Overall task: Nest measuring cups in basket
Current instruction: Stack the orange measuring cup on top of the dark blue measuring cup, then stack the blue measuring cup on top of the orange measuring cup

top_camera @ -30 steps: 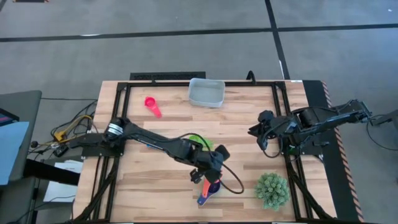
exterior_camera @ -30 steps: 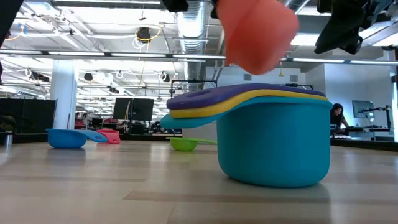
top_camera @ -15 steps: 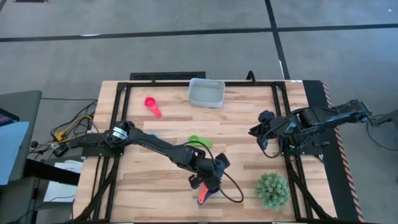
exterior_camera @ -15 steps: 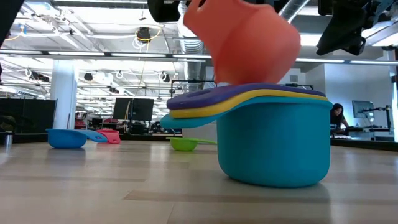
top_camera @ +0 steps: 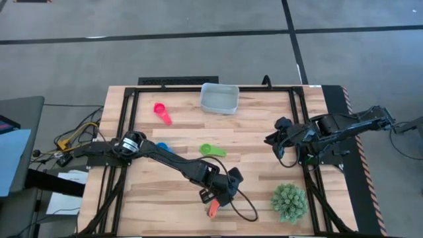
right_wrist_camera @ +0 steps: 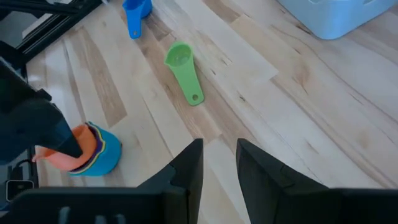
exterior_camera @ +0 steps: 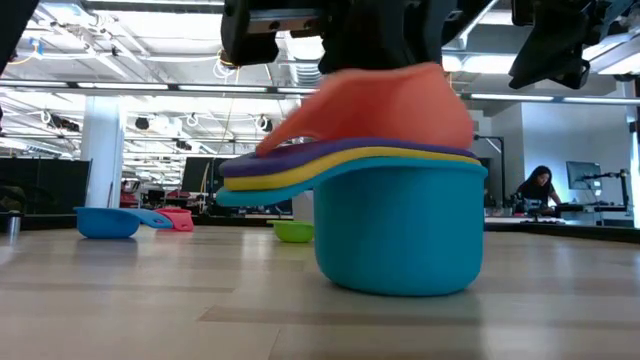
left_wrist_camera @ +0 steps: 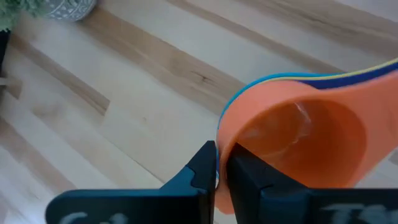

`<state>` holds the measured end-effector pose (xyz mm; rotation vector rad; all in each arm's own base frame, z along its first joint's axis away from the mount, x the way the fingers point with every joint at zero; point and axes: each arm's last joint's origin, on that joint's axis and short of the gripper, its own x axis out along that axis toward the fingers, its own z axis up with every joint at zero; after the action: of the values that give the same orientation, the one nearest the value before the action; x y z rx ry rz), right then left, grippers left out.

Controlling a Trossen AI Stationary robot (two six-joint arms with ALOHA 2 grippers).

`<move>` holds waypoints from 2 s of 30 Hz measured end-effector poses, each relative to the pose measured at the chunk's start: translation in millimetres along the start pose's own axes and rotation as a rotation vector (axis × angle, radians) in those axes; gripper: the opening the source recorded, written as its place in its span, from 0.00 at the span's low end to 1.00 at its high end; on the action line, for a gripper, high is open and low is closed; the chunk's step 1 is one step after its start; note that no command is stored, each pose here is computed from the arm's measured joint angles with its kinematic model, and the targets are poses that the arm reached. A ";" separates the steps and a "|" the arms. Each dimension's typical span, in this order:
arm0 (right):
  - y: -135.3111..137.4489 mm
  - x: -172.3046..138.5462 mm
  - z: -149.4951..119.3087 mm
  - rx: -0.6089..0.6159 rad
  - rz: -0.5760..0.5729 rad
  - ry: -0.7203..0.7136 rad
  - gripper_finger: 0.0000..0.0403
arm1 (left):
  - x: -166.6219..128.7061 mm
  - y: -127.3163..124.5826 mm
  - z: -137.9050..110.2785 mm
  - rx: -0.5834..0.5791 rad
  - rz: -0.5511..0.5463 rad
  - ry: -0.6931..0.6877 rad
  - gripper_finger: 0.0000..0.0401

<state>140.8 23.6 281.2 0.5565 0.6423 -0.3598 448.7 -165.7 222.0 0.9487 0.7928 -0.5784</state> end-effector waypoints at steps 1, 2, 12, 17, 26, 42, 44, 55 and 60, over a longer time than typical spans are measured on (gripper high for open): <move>0.0 0.0 0.0 0.001 0.000 0.000 0.32 | -1.5 -0.1 0.4 -0.002 0.000 -0.001 0.07; 0.0 0.0 0.0 0.002 0.000 0.000 0.34 | -3.3 0.0 1.2 -0.009 0.001 -0.004 0.08; 2.9 5.8 -3.8 0.061 -0.041 -0.001 0.50 | -17.5 3.7 2.8 -0.099 -0.055 0.040 0.17; 13.7 27.3 -19.5 0.044 -0.082 0.011 0.50 | -35.7 9.6 7.0 -0.223 -0.119 0.049 0.19; 41.1 62.4 -22.1 -0.022 -0.004 -0.054 0.44 | -69.9 15.9 -0.9 -0.436 -0.181 0.034 0.04; 44.4 110.9 -11.6 -0.075 0.015 -0.045 0.45 | -149.4 -84.5 -122.2 -1.264 0.395 -0.022 0.01; 44.2 120.1 -6.7 -0.079 0.052 -0.045 0.45 | -161.8 -101.8 -141.3 -1.526 0.528 -0.033 0.01; 25.9 141.4 15.9 -0.090 0.072 -0.079 0.46 | -169.6 -156.3 -214.3 -2.077 0.712 0.151 0.18; 21.5 142.5 19.2 -0.123 0.081 -0.068 0.48 | -162.6 -167.3 -225.9 -2.198 0.682 0.257 0.37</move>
<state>266.5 8.9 209.6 0.4494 0.5706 -0.2597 154.4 -31.7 193.0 -0.8218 0.7496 1.0254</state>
